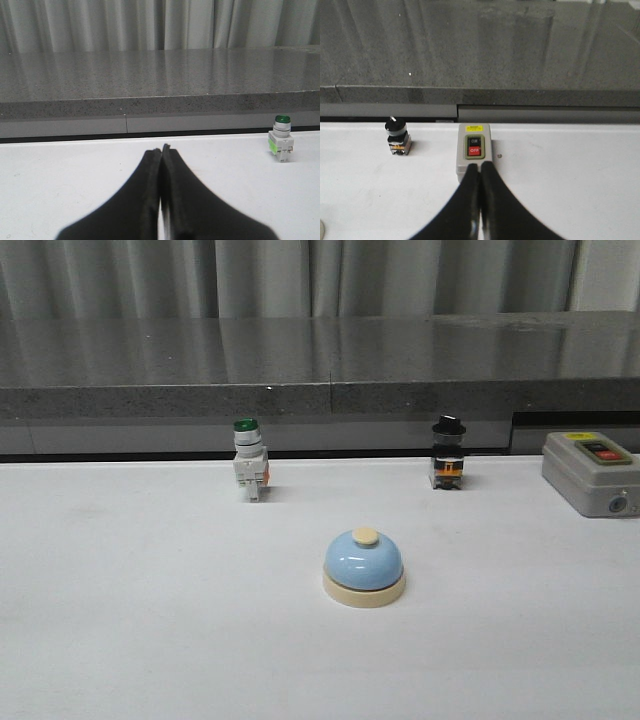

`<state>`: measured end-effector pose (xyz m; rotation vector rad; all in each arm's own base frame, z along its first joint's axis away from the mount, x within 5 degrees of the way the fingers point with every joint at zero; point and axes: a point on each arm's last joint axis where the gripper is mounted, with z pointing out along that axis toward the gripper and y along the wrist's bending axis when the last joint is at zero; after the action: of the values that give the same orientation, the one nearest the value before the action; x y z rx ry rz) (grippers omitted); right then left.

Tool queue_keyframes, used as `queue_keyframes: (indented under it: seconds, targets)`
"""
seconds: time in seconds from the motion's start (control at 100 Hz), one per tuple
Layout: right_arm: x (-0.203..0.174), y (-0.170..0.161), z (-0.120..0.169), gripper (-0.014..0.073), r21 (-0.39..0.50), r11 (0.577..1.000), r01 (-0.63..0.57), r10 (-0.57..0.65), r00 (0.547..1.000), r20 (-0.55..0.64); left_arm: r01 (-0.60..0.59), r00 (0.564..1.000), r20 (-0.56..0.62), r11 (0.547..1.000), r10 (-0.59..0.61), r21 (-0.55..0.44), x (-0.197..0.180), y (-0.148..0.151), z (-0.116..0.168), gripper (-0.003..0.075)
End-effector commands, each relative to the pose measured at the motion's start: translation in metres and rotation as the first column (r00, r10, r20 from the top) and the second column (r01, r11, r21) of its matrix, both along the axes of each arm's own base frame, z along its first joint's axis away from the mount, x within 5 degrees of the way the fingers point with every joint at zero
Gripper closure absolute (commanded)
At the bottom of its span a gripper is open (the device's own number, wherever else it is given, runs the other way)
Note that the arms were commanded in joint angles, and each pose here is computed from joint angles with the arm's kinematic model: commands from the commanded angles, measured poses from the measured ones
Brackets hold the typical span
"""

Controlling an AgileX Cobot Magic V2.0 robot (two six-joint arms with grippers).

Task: Place and press bell with both arms
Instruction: 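Move the right gripper toward the bell, then lower the closed right gripper onto the bell's button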

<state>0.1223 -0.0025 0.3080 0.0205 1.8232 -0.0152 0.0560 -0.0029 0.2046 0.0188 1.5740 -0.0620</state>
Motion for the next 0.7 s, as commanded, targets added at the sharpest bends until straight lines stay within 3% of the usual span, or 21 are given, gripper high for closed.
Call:
queue_keyframes:
  seconds: [0.0, 0.12, 0.23, 0.42, 0.6, 0.69]
  targets:
    - [0.024, 0.004, 0.024, 0.0655, 0.014, 1.000, -0.028, 0.027, 1.000, 0.009, -0.005, 0.998, 0.066, 1.000, 0.005, -0.012, -0.001, 0.000, -0.005, 0.0741]
    - [0.055, 0.019, 0.030, 0.0655, 0.021, 0.994, -0.109, 0.111, 0.985, -0.128, -0.005, 0.998, 0.066, 1.000, 0.005, -0.012, -0.001, 0.000, -0.005, 0.0741]
    - [0.086, 0.043, 0.028, 0.0655, 0.023, 0.979, -0.201, 0.199, 0.941, -0.272, -0.005, 0.998, 0.066, 1.000, 0.005, -0.012, -0.001, 0.000, -0.005, 0.0741]
    - [0.131, 0.101, 0.025, 0.0655, 0.038, 0.930, -0.364, 0.337, 0.810, -0.479, -0.005, 0.998, 0.066, 1.000, 0.005, -0.012, -0.001, 0.000, -0.005, 0.0741]
    - [0.163, 0.153, 0.004, 0.0655, 0.069, 0.890, -0.450, 0.384, 0.660, -0.646, -0.005, 0.998, 0.066, 1.000, 0.005, -0.012, -0.001, 0.000, -0.005, 0.0741]
    - [0.176, 0.175, -0.007, 0.0655, 0.091, 0.875, -0.475, 0.401, 0.605, -0.688, -0.005, 0.998, 0.066, 1.000, 0.005, -0.012, -0.001, 0.000, -0.005, 0.0741]
